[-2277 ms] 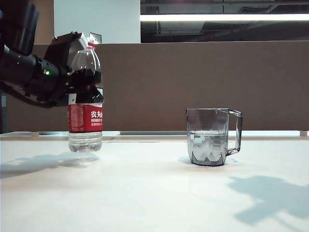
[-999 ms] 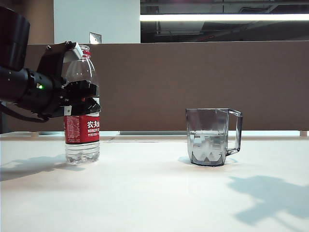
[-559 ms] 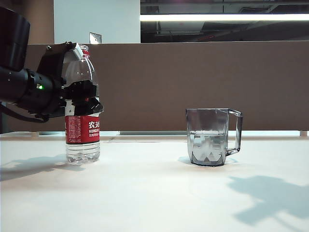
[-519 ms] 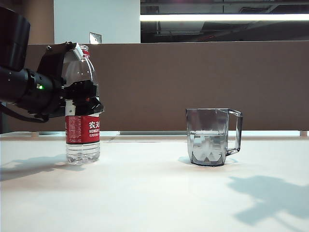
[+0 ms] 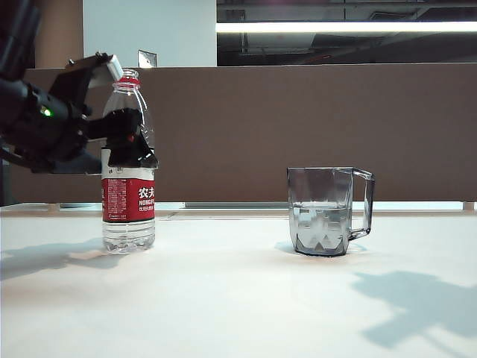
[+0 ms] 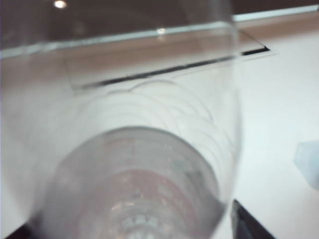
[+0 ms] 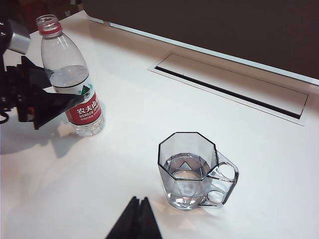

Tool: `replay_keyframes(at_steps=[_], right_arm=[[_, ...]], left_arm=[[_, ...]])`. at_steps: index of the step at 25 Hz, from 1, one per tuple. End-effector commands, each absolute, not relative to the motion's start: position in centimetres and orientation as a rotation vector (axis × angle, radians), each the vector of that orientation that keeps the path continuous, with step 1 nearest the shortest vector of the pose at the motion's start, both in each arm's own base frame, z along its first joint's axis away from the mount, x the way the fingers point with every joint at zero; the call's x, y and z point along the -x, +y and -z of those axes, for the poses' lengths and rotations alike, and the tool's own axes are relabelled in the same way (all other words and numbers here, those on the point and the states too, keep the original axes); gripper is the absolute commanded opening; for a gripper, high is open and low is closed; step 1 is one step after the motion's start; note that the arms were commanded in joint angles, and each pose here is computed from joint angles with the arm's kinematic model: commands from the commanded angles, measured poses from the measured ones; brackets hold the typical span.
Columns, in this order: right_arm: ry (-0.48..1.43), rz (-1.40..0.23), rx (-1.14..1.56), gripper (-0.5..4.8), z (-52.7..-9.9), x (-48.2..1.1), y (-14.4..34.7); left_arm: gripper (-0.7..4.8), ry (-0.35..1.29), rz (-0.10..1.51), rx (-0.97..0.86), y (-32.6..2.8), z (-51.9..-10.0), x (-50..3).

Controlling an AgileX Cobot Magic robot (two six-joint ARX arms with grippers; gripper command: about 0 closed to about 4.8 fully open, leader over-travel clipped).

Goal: Pick up the mineral water bottle with the left hand on the table and pour water into the mug until it's half full.

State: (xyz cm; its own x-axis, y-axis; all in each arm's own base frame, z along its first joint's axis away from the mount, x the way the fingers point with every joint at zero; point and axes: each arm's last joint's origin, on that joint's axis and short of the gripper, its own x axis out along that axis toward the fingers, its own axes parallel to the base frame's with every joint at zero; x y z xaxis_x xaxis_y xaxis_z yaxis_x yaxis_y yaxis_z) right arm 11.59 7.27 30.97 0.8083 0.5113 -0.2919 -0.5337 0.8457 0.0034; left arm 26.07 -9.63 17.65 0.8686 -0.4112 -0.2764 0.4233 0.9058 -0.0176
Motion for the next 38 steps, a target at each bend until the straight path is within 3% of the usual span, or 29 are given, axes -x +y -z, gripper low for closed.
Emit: replay_keyframes(at_steps=[1, 11, 13, 16, 19, 21, 29, 38], right_arm=[[0.255, -0.586, 0.07, -0.01, -31.5, -11.2, 7.1], [0.296, -0.584, 0.082, -0.01, -31.2, -10.4, 6.6], [0.316, -0.578, 0.087, -0.01, -31.0, -10.2, 6.5], [0.315, -0.576, 0.087, -0.01, -31.0, -10.1, 6.4], [0.324, -0.576, 0.09, -0.01, -30.9, -10.0, 6.3], [0.339, -0.575, 0.095, -0.01, -30.6, -10.0, 6.3], [0.317, -0.577, 0.088, -0.01, -27.6, -9.9, 6.3], [0.138, -0.579, 0.039, -0.01, -25.3, -8.4, 5.3]], left_arm=[[4.48, 0.318, 0.439, -0.051, -9.4, -18.3, -25.4], [4.47, 0.376, 0.437, -0.057, -8.6, -20.4, -23.2], [4.17, 0.41, 0.436, -0.061, -8.2, -20.9, -22.2], [2.89, 0.432, 0.436, -0.064, -7.9, -21.4, -21.4], [0.74, 0.451, 0.435, -0.066, -7.6, -21.9, -20.5], [-0.07, 0.458, 0.435, -0.067, -7.3, -22.4, -19.7], [-0.07, 0.455, 0.436, -0.067, -6.6, -23.5, -17.6], [-0.07, 0.291, 0.439, -0.046, -5.2, -24.0, -13.8]])
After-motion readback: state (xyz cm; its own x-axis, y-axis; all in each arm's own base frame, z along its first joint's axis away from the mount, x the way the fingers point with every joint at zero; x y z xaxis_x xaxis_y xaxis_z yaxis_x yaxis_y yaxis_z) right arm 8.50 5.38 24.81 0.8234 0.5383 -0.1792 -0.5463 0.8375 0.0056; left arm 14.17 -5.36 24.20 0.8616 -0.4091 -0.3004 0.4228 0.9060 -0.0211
